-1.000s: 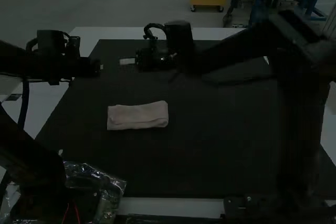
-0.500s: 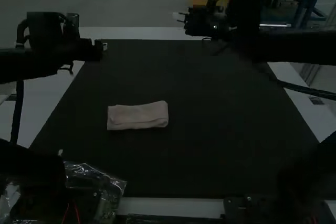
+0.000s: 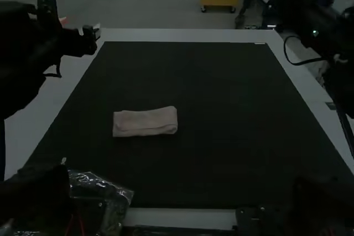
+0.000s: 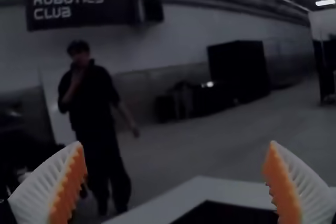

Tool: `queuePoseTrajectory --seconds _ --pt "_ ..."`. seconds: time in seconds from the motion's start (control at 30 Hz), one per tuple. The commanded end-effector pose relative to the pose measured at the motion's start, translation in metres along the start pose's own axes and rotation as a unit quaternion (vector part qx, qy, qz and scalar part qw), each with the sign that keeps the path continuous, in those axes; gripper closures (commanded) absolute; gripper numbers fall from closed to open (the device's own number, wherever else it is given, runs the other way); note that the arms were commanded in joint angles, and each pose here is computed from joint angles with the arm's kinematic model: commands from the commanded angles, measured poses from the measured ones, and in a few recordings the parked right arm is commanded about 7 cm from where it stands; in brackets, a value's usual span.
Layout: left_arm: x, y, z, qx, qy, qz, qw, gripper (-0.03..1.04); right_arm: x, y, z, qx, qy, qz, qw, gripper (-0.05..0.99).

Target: Fold the towel.

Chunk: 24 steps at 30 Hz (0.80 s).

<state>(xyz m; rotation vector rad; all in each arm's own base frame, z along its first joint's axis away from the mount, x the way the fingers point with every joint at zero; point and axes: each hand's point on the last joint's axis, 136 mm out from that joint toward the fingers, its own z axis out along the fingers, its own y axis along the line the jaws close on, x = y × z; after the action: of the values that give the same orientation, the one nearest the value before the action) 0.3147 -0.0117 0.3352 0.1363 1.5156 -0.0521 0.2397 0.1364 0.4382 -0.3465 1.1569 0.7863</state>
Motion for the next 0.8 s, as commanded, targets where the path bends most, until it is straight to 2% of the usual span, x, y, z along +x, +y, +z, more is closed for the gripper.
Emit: queuePoseTrajectory --seconds 0.0,0.13,0.3,0.43,0.53,0.6,0.63,0.7,0.73,0.77 --pt "-0.015 -0.004 -0.02 -0.002 -0.036 -0.01 0.9993 0.04 -0.022 0.01 -0.029 0.005 -0.041 -0.017 0.999 0.02" --pt "-0.031 -0.003 -0.053 -0.02 -0.09 -0.002 0.9958 0.04 -0.037 0.024 -0.068 0.021 -0.083 -0.044 0.995 0.02" --pt "-0.049 -0.001 -0.097 -0.048 -0.162 0.009 0.9856 0.04 -0.062 0.047 -0.118 0.055 -0.15 -0.095 0.983 0.02" --pt "-0.046 -0.003 -0.121 -0.055 -0.184 0.013 0.9812 0.04 -0.059 0.048 -0.131 0.083 -0.145 -0.117 0.979 0.02" --pt "-0.054 -0.004 -0.139 -0.065 -0.215 0.019 0.9742 0.04 -0.058 0.042 -0.13 0.103 -0.134 -0.124 0.978 0.02" --pt "-0.054 0.0 -0.139 -0.08 -0.214 0.035 0.973 0.04 -0.062 0.035 -0.133 0.127 -0.145 -0.13 0.973 0.02" --pt "-0.053 0.001 -0.139 -0.084 -0.212 0.051 0.9723 0.04 -0.064 0.028 -0.136 0.147 -0.153 -0.131 0.968 0.02" --pt "-0.049 0.001 -0.136 -0.095 -0.203 0.106 0.9689 0.04 -0.058 0.017 -0.136 0.162 -0.153 -0.135 0.966 0.02" --pt "-0.048 0.0 -0.135 -0.096 -0.203 0.12 0.9671 0.04 -0.055 0.013 -0.136 0.166 -0.153 -0.151 0.962 0.02" --pt "-0.05 -0.002 -0.136 -0.093 -0.214 0.124 0.9643 0.04 -0.052 0.007 -0.137 0.179 -0.154 -0.171 0.957 0.02"
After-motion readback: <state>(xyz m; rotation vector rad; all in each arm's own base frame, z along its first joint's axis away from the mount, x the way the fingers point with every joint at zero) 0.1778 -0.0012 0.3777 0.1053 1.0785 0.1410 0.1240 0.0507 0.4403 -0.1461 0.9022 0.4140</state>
